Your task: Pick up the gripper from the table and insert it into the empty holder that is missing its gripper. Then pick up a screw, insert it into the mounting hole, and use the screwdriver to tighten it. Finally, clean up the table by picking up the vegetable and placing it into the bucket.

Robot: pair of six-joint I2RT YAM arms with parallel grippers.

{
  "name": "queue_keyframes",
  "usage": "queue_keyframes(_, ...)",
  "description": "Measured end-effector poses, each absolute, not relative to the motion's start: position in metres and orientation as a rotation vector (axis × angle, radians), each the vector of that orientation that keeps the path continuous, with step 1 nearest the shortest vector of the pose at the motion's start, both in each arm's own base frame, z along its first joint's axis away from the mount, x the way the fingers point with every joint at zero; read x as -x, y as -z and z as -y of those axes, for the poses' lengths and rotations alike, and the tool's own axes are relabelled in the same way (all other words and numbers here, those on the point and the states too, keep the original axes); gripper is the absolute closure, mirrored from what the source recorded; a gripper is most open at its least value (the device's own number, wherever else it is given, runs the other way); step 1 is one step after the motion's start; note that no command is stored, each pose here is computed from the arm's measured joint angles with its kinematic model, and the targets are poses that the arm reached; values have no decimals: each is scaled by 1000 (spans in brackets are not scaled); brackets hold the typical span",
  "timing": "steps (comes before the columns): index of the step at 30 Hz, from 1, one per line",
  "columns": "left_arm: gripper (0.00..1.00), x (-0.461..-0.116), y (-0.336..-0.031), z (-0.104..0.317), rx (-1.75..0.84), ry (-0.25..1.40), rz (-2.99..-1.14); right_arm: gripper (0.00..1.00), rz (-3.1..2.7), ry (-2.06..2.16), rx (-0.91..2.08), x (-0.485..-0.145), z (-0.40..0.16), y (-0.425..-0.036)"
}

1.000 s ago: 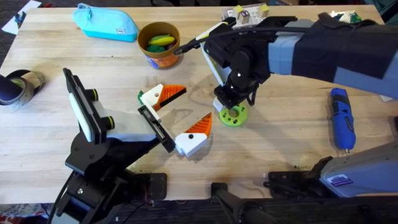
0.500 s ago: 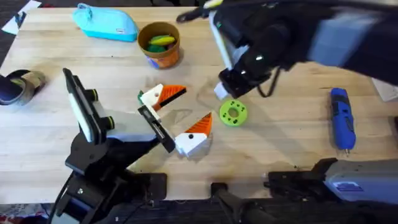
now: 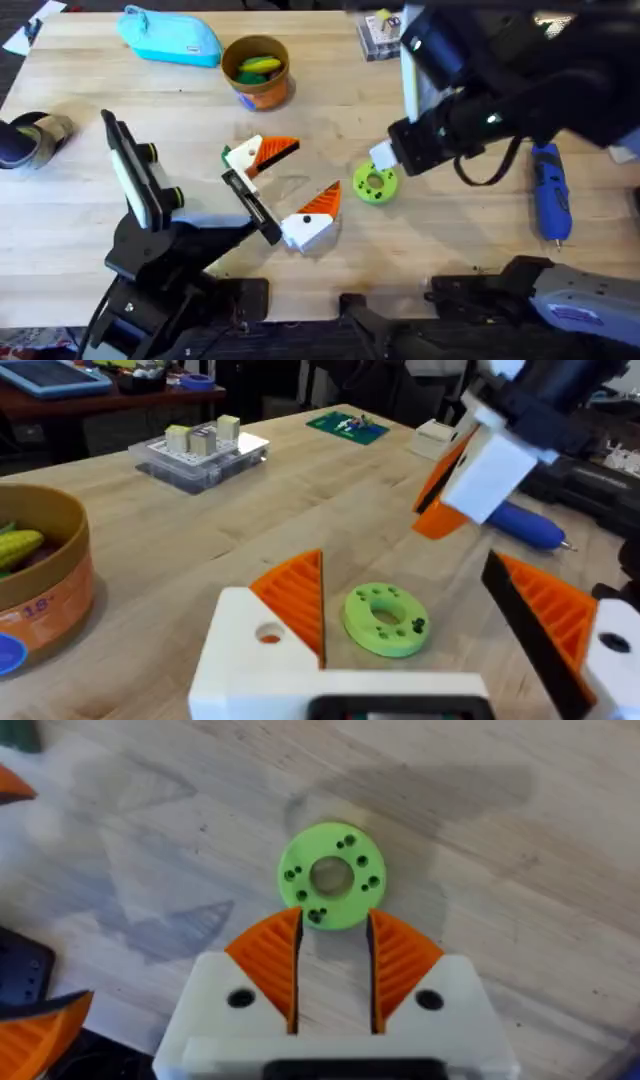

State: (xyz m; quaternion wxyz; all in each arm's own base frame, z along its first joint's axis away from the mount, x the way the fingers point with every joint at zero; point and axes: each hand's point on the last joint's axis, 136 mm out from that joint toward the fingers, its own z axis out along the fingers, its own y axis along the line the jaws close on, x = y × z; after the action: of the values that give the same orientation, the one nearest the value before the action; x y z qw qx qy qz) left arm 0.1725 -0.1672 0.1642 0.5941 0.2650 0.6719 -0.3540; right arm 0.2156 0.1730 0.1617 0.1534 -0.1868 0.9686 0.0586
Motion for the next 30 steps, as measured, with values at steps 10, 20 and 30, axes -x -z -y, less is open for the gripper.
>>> queue_keyframes(10,10,-173,-164,167,-616,823,-1562,641,-2882,-200,504,-198,-171,-100)
queue_keyframes(20,10,-173,-164,167,-616,823,-1562,641,-2982,-203,513,-193,-178,-73)
queue_keyframes(30,10,-173,-164,167,-616,823,-1562,641,-3045,-175,522,-189,-178,-58)
